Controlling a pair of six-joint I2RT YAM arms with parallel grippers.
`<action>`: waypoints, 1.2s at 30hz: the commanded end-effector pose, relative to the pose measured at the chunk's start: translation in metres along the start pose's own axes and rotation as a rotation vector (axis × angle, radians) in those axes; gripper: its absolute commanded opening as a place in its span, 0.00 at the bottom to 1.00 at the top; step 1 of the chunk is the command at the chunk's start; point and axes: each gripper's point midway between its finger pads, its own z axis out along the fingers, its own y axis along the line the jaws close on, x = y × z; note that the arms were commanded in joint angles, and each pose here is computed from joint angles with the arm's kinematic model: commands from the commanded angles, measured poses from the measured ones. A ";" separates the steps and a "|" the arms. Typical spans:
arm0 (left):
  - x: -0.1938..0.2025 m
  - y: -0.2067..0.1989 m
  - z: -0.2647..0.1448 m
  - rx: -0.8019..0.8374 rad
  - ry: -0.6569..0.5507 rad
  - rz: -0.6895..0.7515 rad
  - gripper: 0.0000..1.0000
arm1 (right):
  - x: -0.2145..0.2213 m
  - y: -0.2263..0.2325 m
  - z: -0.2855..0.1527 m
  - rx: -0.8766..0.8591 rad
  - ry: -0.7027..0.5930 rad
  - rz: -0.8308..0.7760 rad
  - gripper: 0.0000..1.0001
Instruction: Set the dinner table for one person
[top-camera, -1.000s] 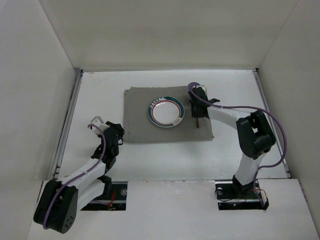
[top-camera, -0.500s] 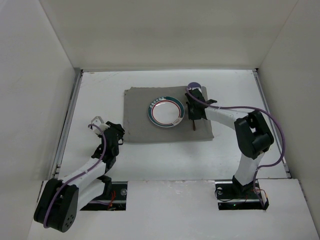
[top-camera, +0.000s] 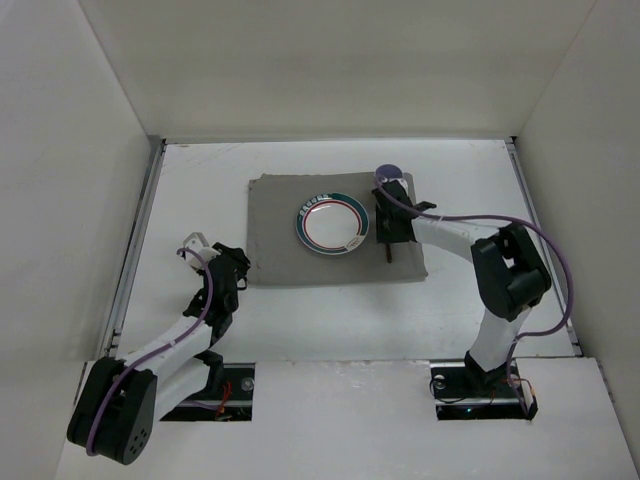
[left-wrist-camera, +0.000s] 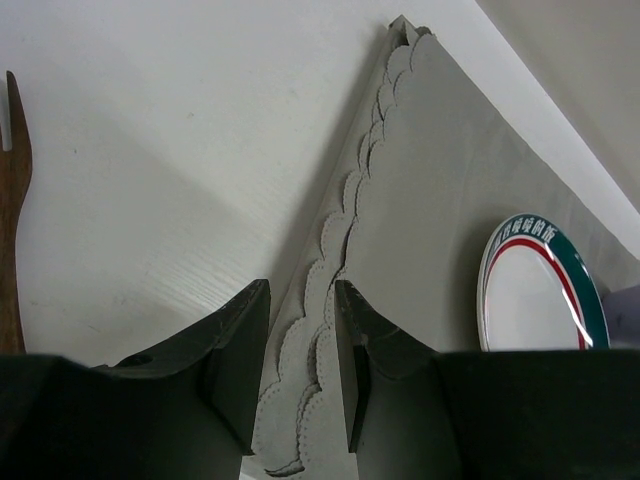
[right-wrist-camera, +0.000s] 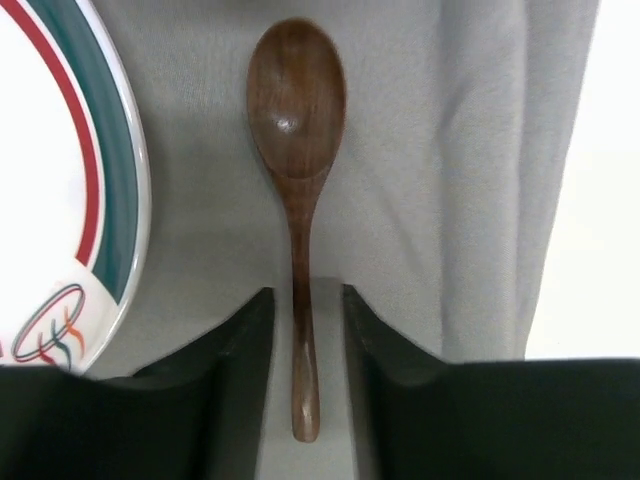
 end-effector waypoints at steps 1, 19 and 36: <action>-0.015 -0.011 0.001 0.027 -0.047 -0.034 0.30 | -0.033 0.004 -0.027 -0.008 -0.125 0.035 0.45; -0.037 0.004 0.001 -0.119 -0.119 0.095 0.31 | -0.026 0.020 -0.148 -0.159 -0.574 0.183 0.89; -0.057 0.072 -0.050 -0.497 0.055 0.250 0.44 | 0.010 0.048 -0.186 -0.499 -0.742 0.312 0.28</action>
